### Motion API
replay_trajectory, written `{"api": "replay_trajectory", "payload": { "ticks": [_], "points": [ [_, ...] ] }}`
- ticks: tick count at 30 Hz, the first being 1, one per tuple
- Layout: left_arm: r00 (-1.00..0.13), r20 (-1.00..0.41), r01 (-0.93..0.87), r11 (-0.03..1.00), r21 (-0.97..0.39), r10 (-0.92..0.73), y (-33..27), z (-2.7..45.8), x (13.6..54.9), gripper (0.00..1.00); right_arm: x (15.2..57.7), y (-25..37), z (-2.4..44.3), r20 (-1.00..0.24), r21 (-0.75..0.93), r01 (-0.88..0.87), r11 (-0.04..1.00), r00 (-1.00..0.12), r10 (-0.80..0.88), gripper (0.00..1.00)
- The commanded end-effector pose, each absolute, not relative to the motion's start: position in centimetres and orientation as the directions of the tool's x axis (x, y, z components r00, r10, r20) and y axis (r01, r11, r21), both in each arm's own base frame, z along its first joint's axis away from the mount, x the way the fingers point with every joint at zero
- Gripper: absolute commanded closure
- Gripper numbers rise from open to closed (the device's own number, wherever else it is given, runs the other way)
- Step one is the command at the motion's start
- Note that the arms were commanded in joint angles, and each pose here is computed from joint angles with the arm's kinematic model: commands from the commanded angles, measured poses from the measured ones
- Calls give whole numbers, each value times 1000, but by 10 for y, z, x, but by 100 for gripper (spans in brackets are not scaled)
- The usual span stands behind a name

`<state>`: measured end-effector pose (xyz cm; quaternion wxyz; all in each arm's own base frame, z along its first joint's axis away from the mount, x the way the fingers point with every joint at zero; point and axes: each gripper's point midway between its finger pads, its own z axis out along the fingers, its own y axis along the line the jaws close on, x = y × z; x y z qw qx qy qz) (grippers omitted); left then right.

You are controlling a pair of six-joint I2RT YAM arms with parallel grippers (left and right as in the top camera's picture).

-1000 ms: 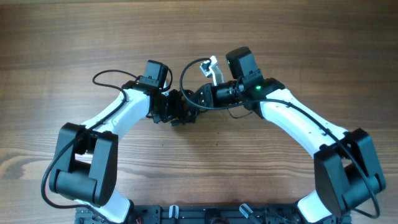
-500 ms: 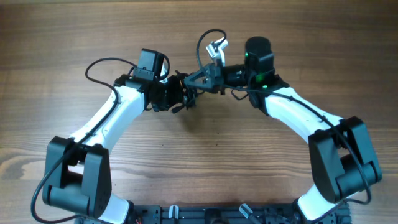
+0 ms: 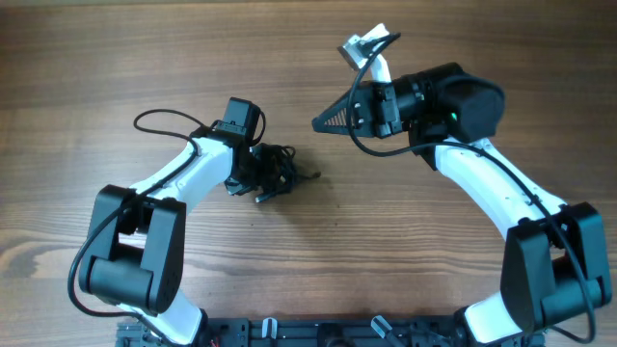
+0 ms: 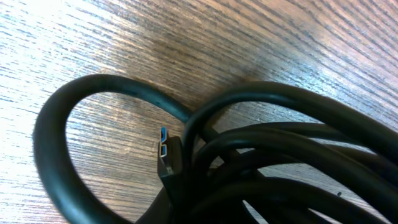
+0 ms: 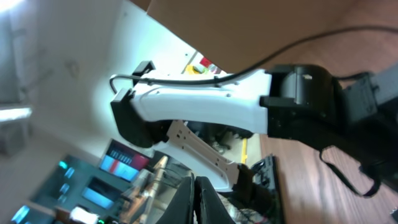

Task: Untangle cables

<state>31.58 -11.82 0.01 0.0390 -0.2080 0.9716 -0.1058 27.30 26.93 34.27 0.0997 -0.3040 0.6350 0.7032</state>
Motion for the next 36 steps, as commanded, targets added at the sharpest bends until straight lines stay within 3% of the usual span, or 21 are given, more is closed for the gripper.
{"api": "replay_trajectory", "payload": {
  "ticks": [1,3,7,10,14,19,22,26,28,31,33,36],
  "points": [
    [-917,-24,-377,886,-270,-397,-126,7,319,78,274,270,312,-574,818,-546,-179,-764,-294,95],
    [-919,-13,-375,883,-283,-394,-129,7,318,48,282,273,291,-529,849,-501,-168,-801,-280,95],
    [-922,-2,-370,880,-298,-388,-132,8,317,23,303,279,245,-449,893,-443,-74,-872,-195,91],
    [-934,7,-341,882,-325,-358,-138,10,316,21,315,279,218,-416,905,-424,37,-899,-138,91],
    [-974,-44,-184,884,-430,-224,-154,36,318,34,330,269,165,-362,882,-365,299,-930,-67,89],
    [-961,-123,-164,870,-464,-247,-145,78,319,29,326,240,135,-372,735,-343,585,-925,-75,83],
    [-952,-155,-162,863,-479,-265,-140,93,320,26,312,233,124,-364,642,-341,687,-924,-118,79],
    [-904,-140,-330,867,-372,-404,-116,74,321,32,286,261,112,-363,575,-403,712,-906,-219,75],
    [-871,-134,-418,857,-302,-472,-102,52,319,61,284,273,106,-405,483,-430,763,-882,-241,69],
    [-891,-44,-415,850,-325,-452,-114,35,312,88,284,290,106,-486,380,-486,787,-829,-277,66],
    [-901,22,-411,836,-364,-433,-127,27,308,94,280,299,107,-509,349,-502,791,-810,-290,67],
    [-926,50,-360,832,-422,-375,-140,24,308,92,277,304,104,-520,314,-502,806,-801,-297,67]
  ]
}}
